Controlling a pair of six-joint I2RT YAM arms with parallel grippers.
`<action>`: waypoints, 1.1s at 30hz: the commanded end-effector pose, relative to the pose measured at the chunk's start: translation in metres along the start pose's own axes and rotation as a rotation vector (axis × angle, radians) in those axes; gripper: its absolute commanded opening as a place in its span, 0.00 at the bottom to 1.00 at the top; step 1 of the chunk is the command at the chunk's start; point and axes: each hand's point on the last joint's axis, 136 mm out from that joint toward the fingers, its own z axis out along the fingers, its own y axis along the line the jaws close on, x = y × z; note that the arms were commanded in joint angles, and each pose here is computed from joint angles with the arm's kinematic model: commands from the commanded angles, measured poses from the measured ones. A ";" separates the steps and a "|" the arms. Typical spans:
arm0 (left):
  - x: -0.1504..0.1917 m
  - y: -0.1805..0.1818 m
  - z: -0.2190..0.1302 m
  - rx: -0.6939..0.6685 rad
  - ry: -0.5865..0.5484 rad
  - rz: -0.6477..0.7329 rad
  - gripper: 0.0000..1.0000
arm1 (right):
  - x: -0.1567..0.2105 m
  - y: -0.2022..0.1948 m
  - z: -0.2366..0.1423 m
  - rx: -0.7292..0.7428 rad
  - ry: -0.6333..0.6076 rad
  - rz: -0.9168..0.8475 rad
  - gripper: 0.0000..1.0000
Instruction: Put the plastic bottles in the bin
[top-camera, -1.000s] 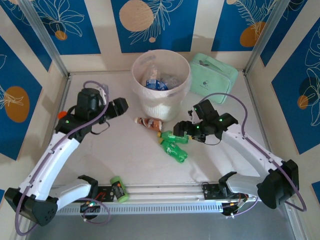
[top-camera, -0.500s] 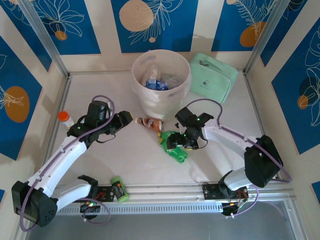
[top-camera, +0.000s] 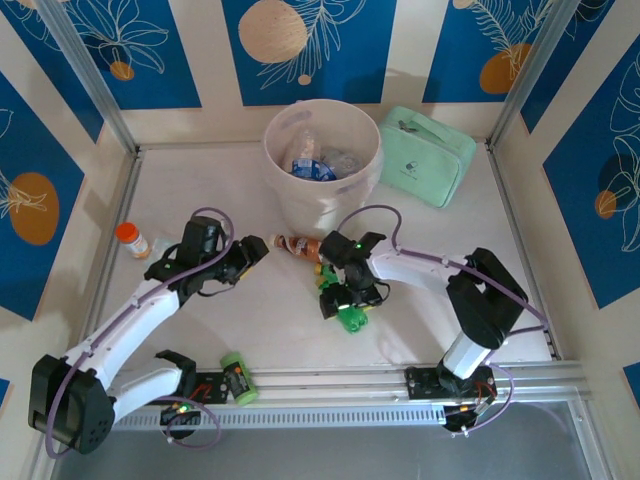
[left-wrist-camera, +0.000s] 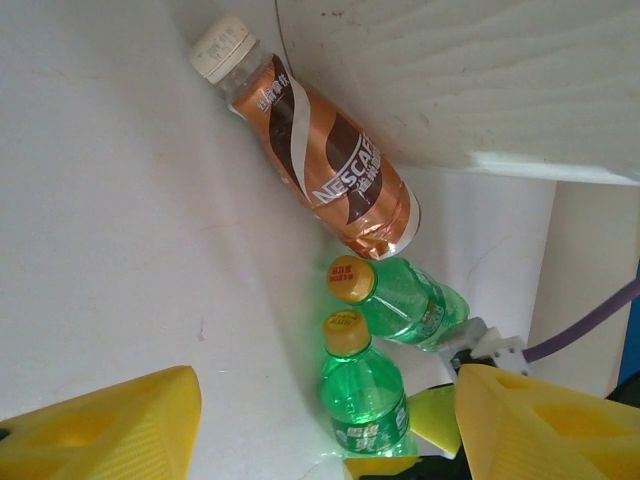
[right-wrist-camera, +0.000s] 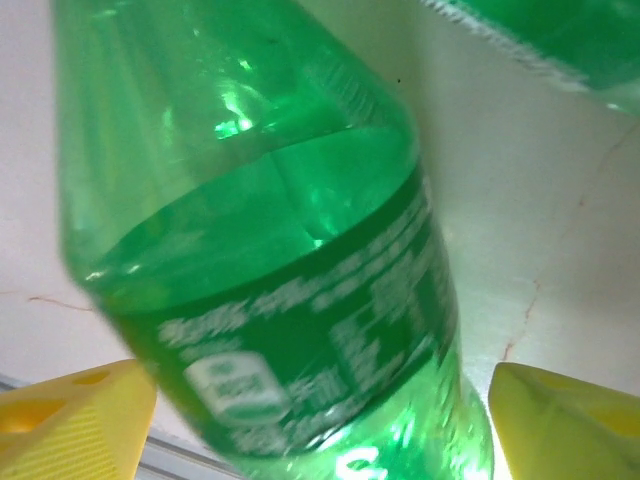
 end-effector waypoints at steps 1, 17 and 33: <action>0.005 -0.003 0.001 0.036 0.014 -0.019 0.67 | 0.000 -0.003 0.001 0.055 0.022 -0.015 0.84; 0.021 -0.036 0.005 0.122 0.079 0.050 0.69 | -0.003 0.038 -0.061 -0.012 -0.191 -0.167 0.67; 0.034 -0.103 0.013 0.311 0.132 0.062 0.65 | -0.005 0.097 -0.158 -0.302 -0.403 -0.295 0.65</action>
